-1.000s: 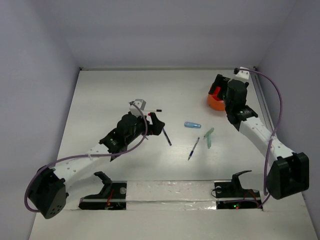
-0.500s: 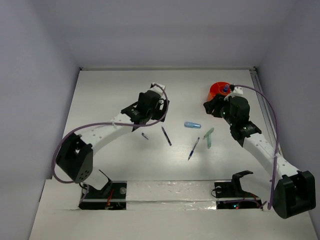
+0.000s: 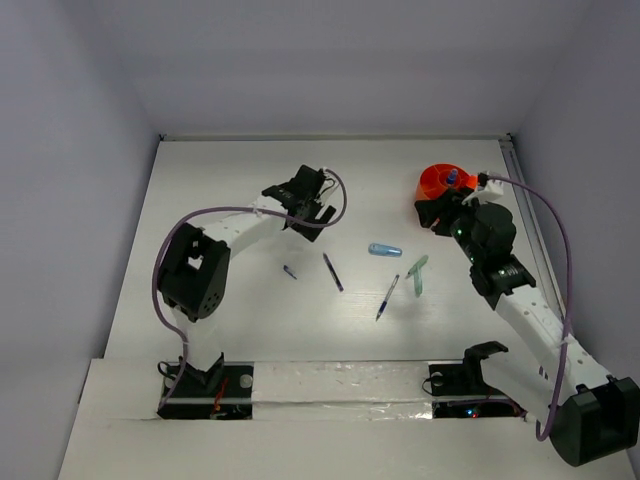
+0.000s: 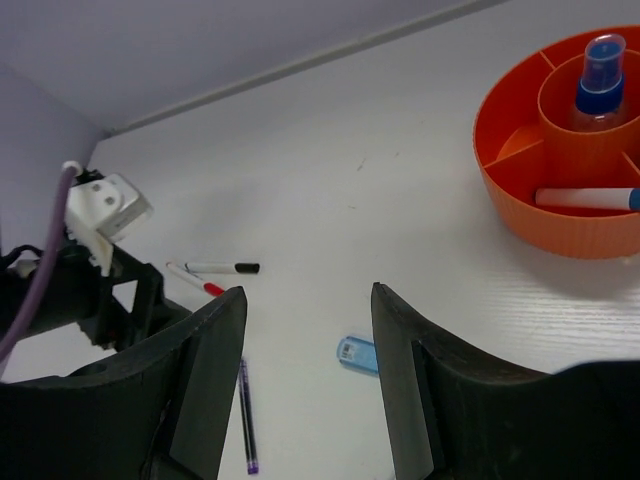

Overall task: Sort the stationery into containers
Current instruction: Pick up the pen from the center of the board.

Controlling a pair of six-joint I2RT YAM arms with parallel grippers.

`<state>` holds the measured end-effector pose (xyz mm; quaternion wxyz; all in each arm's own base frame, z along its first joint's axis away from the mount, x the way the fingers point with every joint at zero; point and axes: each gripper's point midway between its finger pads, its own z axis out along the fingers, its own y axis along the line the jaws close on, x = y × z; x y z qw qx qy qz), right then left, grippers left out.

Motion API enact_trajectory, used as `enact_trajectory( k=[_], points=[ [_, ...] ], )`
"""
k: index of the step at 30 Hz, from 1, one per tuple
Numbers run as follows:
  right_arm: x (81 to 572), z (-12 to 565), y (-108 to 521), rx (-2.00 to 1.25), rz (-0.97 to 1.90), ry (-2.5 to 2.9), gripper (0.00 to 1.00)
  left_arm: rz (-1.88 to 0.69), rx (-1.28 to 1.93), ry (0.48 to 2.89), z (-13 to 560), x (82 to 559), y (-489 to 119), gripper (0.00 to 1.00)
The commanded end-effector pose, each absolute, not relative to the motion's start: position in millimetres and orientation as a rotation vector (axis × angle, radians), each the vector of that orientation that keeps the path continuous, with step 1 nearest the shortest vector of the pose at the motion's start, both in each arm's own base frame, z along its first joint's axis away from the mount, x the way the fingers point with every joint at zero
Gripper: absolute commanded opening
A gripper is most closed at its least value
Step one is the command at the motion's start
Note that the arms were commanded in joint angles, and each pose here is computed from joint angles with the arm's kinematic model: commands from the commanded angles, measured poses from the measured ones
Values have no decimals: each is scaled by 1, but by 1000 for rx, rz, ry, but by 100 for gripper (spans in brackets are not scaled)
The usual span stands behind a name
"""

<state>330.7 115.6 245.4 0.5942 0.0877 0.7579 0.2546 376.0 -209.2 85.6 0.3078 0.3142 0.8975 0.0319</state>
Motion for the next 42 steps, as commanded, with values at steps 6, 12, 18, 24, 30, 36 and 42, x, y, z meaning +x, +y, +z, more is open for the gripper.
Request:
enact_trajectory(
  k=[6, 12, 18, 24, 30, 36, 42],
  points=[
    [330, 252, 123, 185, 647, 1721, 59, 141, 865, 2314, 101, 420, -218, 78],
    [328, 255, 125, 176, 666, 1705, 59, 151, 870, 2342, 85, 432, -212, 76],
    [326, 256, 130, 160, 693, 1702, 59, 158, 874, 2360, 73, 440, -212, 75],
    [324, 261, 128, 161, 690, 1683, 59, 180, 856, 2369, 64, 451, -205, 71],
    [323, 261, 129, 155, 698, 1678, 59, 193, 839, 2395, 52, 457, -197, 70],
    [324, 262, 128, 158, 693, 1674, 59, 197, 853, 2411, 40, 459, -198, 59],
    [325, 258, 130, 156, 697, 1682, 59, 180, 830, 2425, 33, 468, -191, 43]
  ],
)
